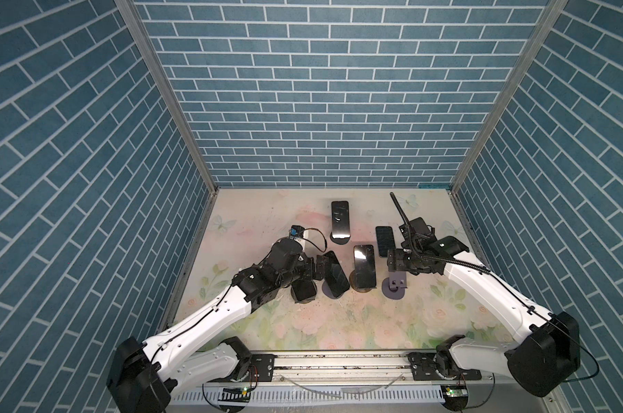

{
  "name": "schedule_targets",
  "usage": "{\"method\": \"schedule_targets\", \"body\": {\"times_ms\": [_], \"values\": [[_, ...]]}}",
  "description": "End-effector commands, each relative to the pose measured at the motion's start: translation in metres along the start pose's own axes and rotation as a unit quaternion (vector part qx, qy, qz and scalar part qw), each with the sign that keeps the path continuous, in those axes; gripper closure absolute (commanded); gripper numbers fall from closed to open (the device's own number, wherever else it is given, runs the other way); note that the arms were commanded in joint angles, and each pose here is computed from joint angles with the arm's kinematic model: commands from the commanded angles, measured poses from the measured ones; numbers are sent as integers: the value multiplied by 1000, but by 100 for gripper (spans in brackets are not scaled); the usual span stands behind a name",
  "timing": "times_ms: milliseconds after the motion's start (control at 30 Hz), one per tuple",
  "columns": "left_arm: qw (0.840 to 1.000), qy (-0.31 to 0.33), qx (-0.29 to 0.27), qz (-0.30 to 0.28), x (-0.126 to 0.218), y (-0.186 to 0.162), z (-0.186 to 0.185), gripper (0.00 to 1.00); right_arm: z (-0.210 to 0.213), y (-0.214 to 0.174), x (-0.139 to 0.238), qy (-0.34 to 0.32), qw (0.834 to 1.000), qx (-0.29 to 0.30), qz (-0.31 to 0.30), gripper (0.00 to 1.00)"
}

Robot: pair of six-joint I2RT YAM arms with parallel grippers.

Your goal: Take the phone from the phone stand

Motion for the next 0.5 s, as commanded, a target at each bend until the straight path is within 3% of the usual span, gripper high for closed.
{"method": "schedule_targets", "body": {"times_ms": [0,467], "values": [[1000,-12,-1,-11,-2,9,-12,0,-2,-10,-2,-14,1000,-27,2,12],[1000,-11,6,23,-12,-4,-19,0,-3,-29,-29,-31,999,-38,11,13]]}}
Point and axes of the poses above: each gripper's point midway between its finger pads, its own x axis back along the fingers, its own z axis along the line the jaws close on, y = z × x, the point moved 4 cm from there along x, back along the fingers, and after that the axes turned 8 degrees about x, right-handed, at the moved point
